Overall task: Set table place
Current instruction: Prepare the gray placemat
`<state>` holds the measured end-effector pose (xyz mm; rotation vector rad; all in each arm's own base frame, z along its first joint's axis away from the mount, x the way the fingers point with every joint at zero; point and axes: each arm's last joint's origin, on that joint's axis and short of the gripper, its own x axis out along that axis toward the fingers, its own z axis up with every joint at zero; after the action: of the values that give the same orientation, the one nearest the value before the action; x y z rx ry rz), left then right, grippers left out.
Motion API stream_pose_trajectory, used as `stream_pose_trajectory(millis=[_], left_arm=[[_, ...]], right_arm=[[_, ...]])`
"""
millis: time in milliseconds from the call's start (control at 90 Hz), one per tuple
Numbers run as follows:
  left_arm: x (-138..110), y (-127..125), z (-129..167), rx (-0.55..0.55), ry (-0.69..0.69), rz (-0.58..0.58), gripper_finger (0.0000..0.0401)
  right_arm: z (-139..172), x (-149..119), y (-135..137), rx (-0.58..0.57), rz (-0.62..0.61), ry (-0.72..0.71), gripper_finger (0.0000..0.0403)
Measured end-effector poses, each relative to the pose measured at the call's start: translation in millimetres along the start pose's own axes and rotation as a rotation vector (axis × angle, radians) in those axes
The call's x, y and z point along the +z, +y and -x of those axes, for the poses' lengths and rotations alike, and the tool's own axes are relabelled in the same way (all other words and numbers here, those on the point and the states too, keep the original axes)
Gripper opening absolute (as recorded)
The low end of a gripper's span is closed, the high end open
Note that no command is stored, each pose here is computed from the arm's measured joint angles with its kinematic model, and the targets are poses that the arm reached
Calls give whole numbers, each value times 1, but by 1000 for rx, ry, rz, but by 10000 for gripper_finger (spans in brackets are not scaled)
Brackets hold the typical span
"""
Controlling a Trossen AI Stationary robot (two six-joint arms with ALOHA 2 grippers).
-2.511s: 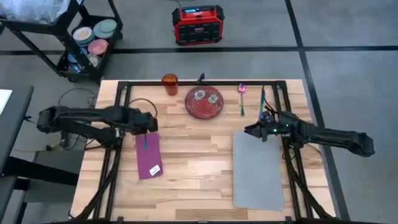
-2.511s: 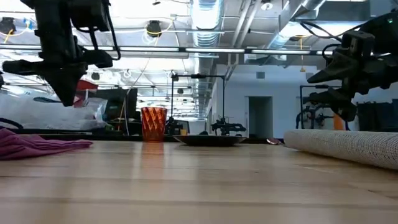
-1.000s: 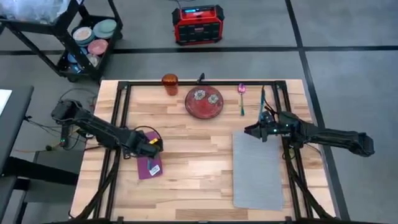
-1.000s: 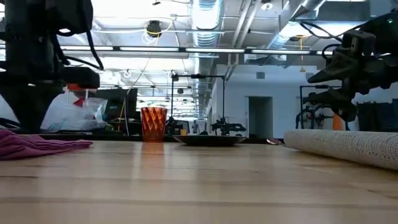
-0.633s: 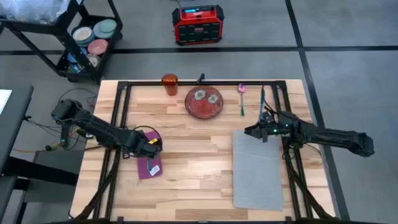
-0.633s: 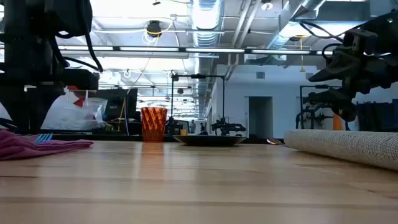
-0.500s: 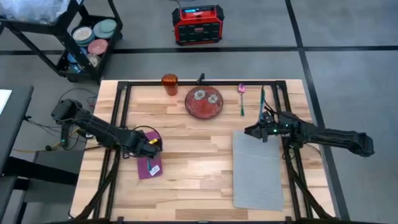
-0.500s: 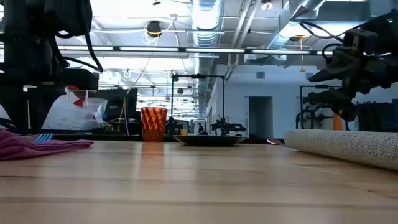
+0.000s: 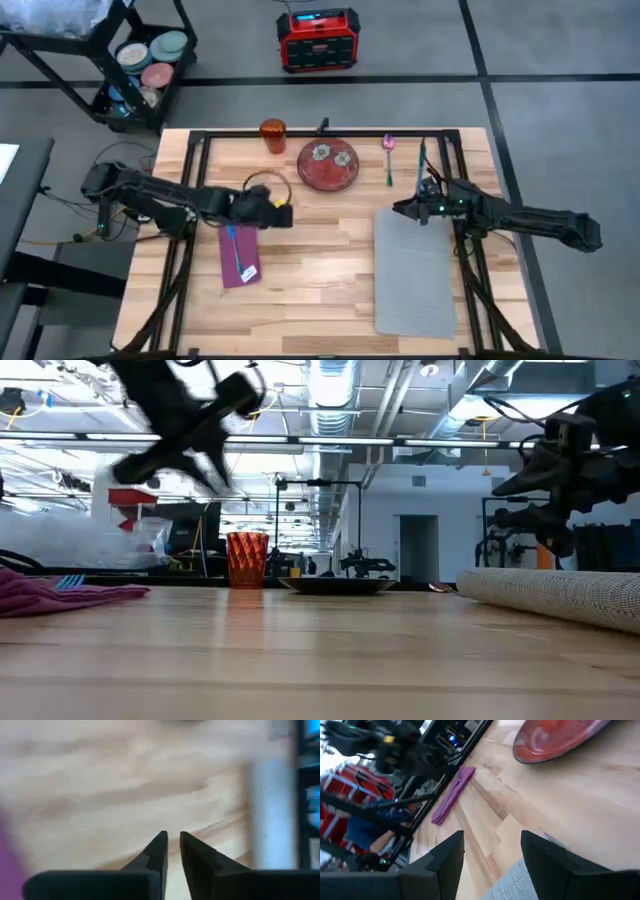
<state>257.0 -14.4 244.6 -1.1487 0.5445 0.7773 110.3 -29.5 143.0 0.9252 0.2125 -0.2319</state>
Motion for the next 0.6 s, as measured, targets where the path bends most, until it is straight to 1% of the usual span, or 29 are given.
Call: stream_pose_trajectory(millis=[100, 167, 289, 433, 522, 600], left_arm=[[13, -9, 0, -56, -42, -59, 3], [18, -11, 1, -60, -57, -81, 4], [21, -12, 1, -62, -63, -105, 6], [18, -12, 2, -60, -48, -122, 4], [15, -12, 3, -64, -43, -138, 3], [13, -13, 3, -68, -37, -145, 3]], right_arm=[[-4, -4, -5, -59, 1, 42, 185], [-7, -6, -10, -120, 7, 73, 185], [-11, -8, -20, -236, -32, 138, 185], [-12, -7, -22, -284, -62, 266, 185], [-12, 1, -16, -295, -62, 275, 185], [-10, 5, -13, -328, -74, 289, 184]])
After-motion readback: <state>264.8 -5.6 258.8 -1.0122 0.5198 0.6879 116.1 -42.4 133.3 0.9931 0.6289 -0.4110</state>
